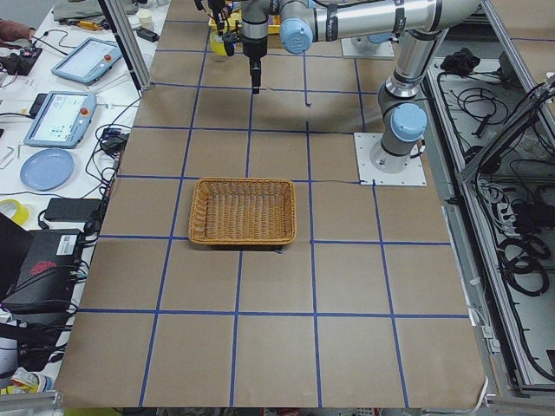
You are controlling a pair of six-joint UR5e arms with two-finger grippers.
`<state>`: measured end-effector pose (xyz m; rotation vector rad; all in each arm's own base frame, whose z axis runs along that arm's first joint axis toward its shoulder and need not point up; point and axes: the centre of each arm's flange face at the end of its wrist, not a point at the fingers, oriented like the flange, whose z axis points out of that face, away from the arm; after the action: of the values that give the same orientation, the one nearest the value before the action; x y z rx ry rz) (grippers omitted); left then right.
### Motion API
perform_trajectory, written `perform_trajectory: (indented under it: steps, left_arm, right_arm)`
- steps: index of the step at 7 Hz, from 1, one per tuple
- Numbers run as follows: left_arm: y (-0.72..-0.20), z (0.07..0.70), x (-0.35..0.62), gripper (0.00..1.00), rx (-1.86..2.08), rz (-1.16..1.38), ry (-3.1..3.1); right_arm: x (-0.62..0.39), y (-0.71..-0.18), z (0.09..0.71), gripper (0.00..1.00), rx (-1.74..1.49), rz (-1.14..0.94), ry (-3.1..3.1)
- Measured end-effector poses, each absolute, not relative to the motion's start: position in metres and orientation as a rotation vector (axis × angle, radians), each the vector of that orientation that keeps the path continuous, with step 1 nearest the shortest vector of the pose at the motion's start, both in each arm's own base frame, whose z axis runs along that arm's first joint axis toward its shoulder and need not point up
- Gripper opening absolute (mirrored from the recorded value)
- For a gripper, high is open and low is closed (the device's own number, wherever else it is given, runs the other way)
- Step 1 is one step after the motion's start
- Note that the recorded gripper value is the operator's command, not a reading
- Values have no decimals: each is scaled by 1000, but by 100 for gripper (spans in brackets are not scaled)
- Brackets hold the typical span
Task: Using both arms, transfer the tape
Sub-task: 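Carry the tape roll with the right gripper to the table center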
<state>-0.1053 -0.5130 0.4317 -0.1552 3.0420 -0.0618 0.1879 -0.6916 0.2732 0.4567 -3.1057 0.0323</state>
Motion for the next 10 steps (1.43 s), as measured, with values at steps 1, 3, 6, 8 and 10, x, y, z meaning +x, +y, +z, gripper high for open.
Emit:
perform_trajectory:
  steps: [1, 3, 6, 8, 10]
  left_arm:
    - [-513, 432, -105, 100, -156, -63, 3042]
    - [-513, 432, -105, 100, -157, -64, 3042]
    - [-513, 432, -105, 100, -156, -64, 3042]
    - [-513, 432, -105, 100, -156, -64, 3043]
    - [-513, 432, -105, 100, -156, -65, 3043]
  right_arm:
    - [231, -681, 265, 0, 386, 20, -3128]
    - [294, -667, 251, 1, 327, 31, -3145]
    - [330, -665, 231, 12, 338, 25, -3135]
    - [332, -667, 225, 82, 342, 19, -3125]
    - [332, -669, 223, 100, 339, 20, -3124]
